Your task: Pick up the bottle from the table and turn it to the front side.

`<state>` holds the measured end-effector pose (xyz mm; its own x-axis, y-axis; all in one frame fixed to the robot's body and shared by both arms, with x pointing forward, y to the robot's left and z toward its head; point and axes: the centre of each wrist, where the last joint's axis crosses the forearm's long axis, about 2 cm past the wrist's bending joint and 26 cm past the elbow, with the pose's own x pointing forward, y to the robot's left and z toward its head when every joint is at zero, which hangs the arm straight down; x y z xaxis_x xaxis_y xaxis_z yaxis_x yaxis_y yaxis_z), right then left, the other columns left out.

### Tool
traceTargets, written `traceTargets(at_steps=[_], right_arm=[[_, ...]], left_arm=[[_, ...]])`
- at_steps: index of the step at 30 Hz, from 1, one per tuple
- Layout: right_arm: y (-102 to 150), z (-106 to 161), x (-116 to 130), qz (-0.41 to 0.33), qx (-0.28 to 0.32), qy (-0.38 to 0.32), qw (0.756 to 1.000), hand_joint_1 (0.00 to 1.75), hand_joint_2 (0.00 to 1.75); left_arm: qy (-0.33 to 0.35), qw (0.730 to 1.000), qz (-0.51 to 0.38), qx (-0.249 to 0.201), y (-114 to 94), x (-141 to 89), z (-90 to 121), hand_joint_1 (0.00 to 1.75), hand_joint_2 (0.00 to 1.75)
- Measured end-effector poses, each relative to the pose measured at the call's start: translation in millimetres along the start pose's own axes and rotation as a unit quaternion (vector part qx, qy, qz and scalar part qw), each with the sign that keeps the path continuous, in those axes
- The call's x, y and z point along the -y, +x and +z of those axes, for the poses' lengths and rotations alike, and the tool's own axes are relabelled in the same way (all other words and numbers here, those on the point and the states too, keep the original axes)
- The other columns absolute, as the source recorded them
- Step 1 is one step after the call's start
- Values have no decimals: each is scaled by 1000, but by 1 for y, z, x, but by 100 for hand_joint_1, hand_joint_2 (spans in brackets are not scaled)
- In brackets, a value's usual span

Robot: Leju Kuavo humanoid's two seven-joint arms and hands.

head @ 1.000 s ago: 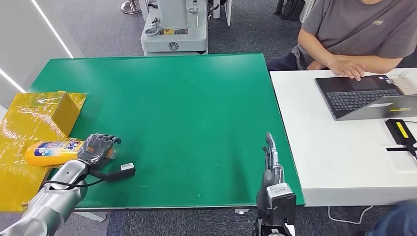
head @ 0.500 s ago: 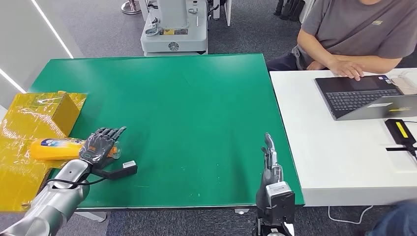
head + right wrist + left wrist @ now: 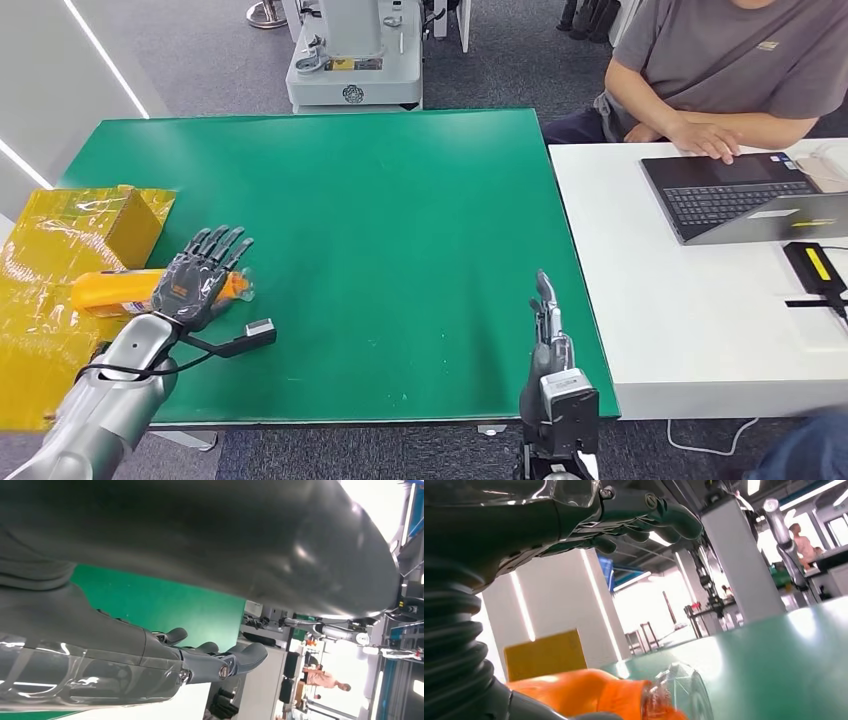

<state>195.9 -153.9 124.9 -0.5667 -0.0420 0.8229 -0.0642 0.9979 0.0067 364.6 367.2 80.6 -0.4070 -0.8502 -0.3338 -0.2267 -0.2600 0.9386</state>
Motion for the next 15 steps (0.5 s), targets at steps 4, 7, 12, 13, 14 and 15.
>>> traceTargets(at_steps=[4, 7, 12, 13, 14, 15], right_arm=[[0, 0, 0, 1, 0, -1, 1000, 0, 0], [0, 0, 1, 2, -1, -3, 1000, 0, 0], [0, 1, 1, 4, -2, -9, 1000, 0, 0], [0, 1, 1, 5, -3, -11, 1000, 0, 0], [-1, 2, 1, 5, -3, -12, 1000, 0, 0], [-1, 3, 1, 6, -4, -13, 1000, 0, 0]], left_arm=[[27, 1000, -4, 1, -2, -8, -3, 0, 175], [71, 997, -5, 13, -5, -22, -6, 0, 175], [213, 977, 6, 20, -21, -68, -15, 0, 175], [249, 968, 15, 5, -24, -79, -15, 0, 175], [287, 957, 28, -14, -27, -90, -16, 0, 175], [325, 944, 41, -34, -30, -101, -16, 0, 175]])
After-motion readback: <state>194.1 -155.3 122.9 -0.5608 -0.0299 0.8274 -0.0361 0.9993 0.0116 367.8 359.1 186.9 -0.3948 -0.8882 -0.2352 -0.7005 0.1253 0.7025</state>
